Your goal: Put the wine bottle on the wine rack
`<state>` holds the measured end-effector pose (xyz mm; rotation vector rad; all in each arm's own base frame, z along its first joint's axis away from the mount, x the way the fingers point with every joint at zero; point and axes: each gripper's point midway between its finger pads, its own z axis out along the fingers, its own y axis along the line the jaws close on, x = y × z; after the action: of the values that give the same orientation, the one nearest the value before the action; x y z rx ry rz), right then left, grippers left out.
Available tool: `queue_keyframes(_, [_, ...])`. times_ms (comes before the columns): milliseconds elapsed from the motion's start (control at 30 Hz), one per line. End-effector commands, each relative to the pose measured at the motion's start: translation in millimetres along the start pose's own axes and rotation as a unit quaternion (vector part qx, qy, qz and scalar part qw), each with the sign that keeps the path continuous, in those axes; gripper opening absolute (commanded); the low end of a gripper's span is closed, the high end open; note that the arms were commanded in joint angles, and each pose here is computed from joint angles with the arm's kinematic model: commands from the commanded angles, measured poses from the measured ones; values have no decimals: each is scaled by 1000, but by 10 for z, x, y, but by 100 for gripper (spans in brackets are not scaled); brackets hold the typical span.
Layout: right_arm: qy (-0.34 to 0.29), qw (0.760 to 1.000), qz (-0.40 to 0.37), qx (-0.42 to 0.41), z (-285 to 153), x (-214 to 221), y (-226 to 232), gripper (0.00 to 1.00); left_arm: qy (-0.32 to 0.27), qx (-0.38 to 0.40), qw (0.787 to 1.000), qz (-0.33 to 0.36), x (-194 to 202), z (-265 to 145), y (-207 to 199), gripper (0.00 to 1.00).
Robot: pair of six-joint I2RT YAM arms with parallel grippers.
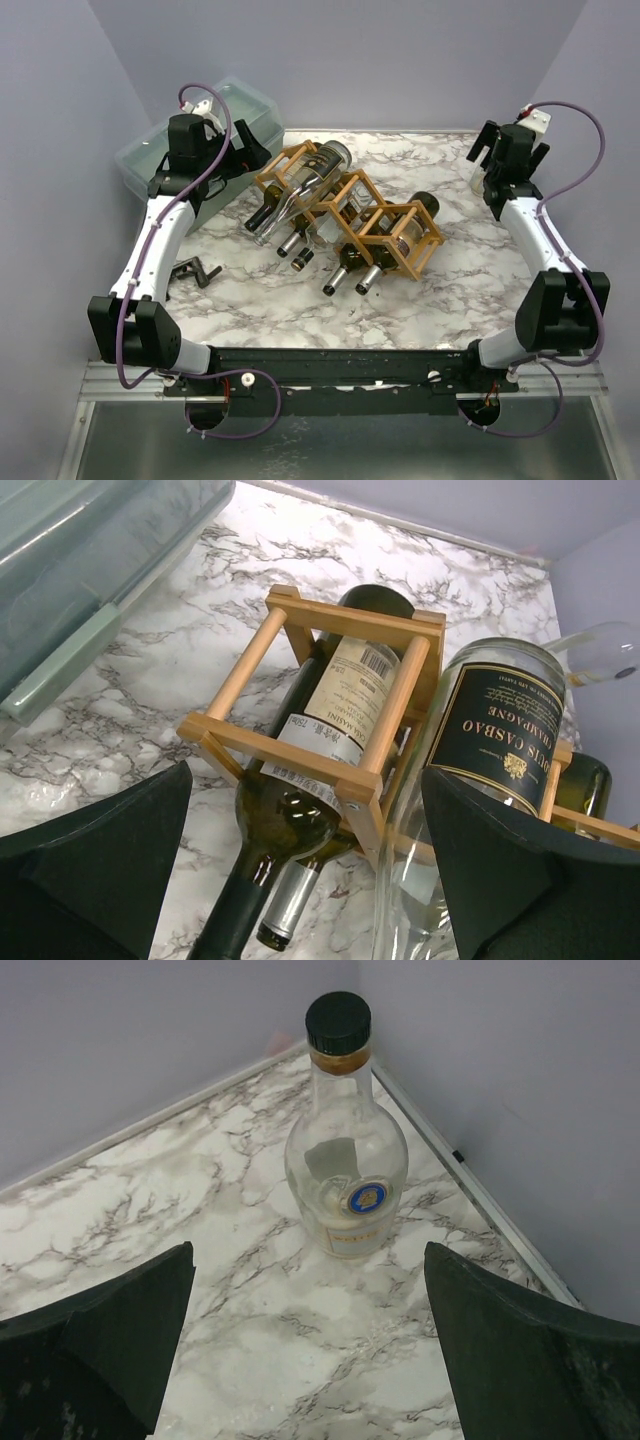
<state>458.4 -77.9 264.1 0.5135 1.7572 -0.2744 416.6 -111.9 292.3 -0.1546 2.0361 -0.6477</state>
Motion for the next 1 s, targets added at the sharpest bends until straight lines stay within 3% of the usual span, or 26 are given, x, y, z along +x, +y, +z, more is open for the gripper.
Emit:
queue_keyframes(0, [-6, 1000, -9, 10, 233, -32, -40, 100, -11, 27, 999, -26, -69, -4, 5, 98])
queue_keyframes(400, [-28, 999, -11, 21, 718, -82, -117, 97, -20, 39, 999, -32, -113, -28, 7, 98])
queue_keyframes(633, [-59, 998, 18, 20, 875, -78, -64, 90, -24, 33, 999, -31, -118, -37, 32, 98])
queue_keyframes(967, [-63, 996, -15, 60, 1123, 108, -169, 86, -27, 30, 999, -28, -120, -36, 45, 98])
